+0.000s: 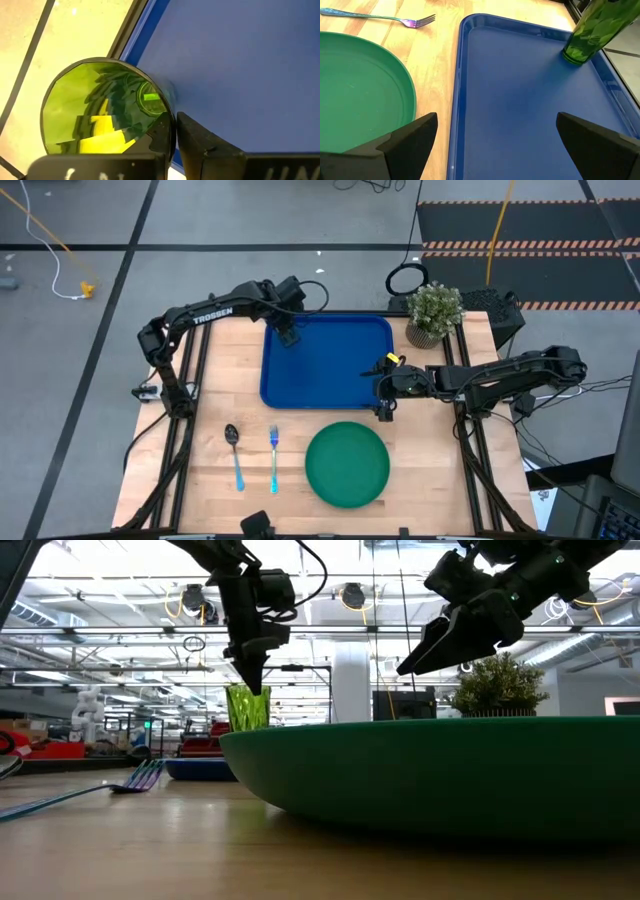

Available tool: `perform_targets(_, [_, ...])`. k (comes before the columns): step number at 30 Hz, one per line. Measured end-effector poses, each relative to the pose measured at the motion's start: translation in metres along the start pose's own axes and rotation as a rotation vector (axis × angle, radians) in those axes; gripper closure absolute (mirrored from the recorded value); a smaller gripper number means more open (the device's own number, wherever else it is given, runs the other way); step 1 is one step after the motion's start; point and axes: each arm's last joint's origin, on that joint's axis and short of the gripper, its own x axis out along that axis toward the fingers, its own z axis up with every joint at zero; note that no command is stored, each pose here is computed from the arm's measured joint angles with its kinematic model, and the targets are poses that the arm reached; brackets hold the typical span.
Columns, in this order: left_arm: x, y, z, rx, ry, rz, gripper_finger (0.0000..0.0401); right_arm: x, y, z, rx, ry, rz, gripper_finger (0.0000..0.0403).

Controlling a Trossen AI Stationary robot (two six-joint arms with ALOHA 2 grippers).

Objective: Pick and place plate/cup/fork/spoon on tray
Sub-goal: Put the green glass on the top left of the blue tray, then put the green plate on the center of the blue tray

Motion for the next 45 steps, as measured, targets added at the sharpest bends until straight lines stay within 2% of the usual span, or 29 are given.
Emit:
perform_targets(9, [0.0, 0.0, 0.001, -0.003, -0.014, 0.005, 0.0273, 0.0, 0.0, 0.0, 0.0, 0.0, 0.0, 0.0003])
perform_targets(14, [-0.003, 0.0, 0.003, 0.0, -0.032, 0.055, 0.0239, 0.0, 0.0, 0.0, 0.0, 0.0, 0.001, 0.0003])
perform_targets(19, [-0.029, -0.003, 0.001, -0.005, -0.1, 0.106, 0.0229, 0.0, 0.0, 0.0, -0.001, 0.001, 0.0, 0.0003])
perform_targets(24, [-0.07, -0.015, -0.007, -0.014, -0.213, 0.133, 0.0228, 0.0, 0.0, -0.001, 0.002, 0.012, 0.002, 0.0003])
perform_targets(33, [-0.137, -0.071, -0.028, 0.059, -0.416, 0.016, 0.0228, 0.0, 0.0, -0.001, 0.049, 0.012, 0.002, 0.0003])
perform_targets(38, [-0.156, -0.115, -0.039, 0.166, -0.486, -0.048, 0.0229, 0.0, 0.001, -0.003, 0.082, 0.027, 0.006, 0.0003])
perform_targets(45, [-0.175, -0.173, -0.055, 0.261, -0.627, -0.093, 0.0229, -0.002, 0.012, -0.008, 0.044, 0.092, 0.05, 0.0003])
